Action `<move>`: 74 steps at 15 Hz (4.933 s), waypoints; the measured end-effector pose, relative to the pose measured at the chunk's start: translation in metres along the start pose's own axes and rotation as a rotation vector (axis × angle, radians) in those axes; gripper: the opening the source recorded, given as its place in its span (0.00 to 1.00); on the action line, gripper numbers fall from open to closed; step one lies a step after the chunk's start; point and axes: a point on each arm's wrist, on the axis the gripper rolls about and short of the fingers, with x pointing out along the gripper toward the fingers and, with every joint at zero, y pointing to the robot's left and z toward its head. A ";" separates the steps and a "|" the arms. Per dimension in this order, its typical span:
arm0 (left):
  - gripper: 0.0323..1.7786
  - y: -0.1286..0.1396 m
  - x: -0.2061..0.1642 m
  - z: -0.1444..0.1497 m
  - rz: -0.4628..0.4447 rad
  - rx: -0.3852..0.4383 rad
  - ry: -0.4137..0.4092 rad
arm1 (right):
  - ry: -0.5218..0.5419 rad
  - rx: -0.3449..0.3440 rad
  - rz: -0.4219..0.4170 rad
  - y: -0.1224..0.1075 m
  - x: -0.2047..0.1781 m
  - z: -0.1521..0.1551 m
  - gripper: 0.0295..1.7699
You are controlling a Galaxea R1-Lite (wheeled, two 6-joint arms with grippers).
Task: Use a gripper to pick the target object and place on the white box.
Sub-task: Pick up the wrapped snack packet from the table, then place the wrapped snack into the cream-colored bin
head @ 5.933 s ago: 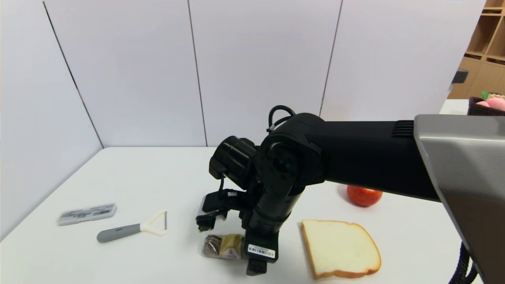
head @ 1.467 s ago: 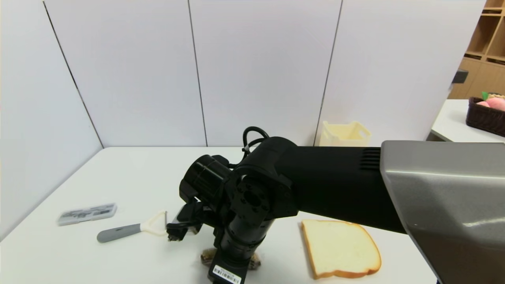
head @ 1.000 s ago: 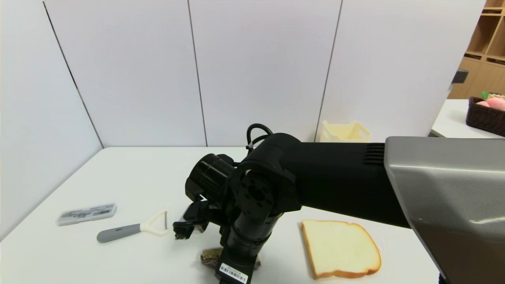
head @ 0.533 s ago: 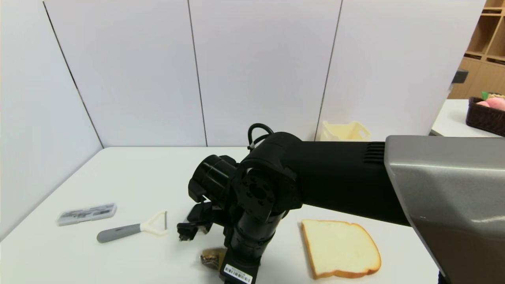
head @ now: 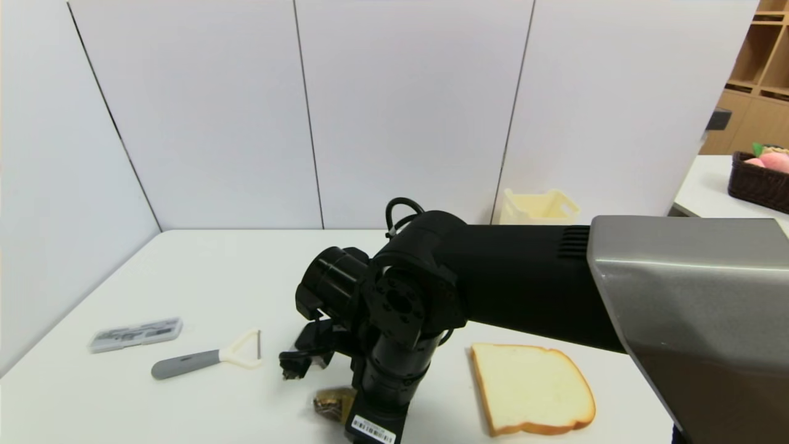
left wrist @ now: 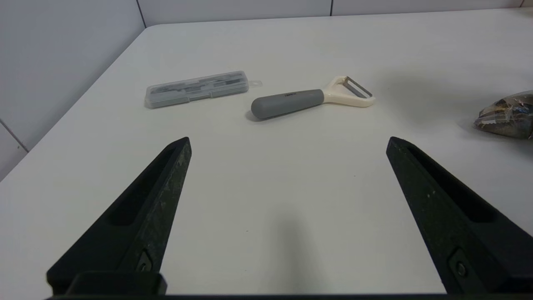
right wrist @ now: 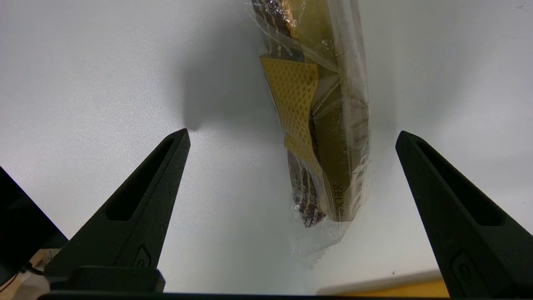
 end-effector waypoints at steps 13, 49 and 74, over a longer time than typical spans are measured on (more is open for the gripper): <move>0.95 0.000 0.000 0.000 0.000 0.000 0.000 | 0.013 0.002 0.003 -0.004 0.009 0.000 0.50; 0.95 0.000 0.000 0.000 0.000 0.000 0.000 | -0.075 0.103 -0.094 -0.026 -0.084 -0.042 0.07; 0.95 0.000 0.000 0.000 0.000 0.000 0.000 | -0.147 0.583 -0.372 -0.132 -0.171 -0.167 0.07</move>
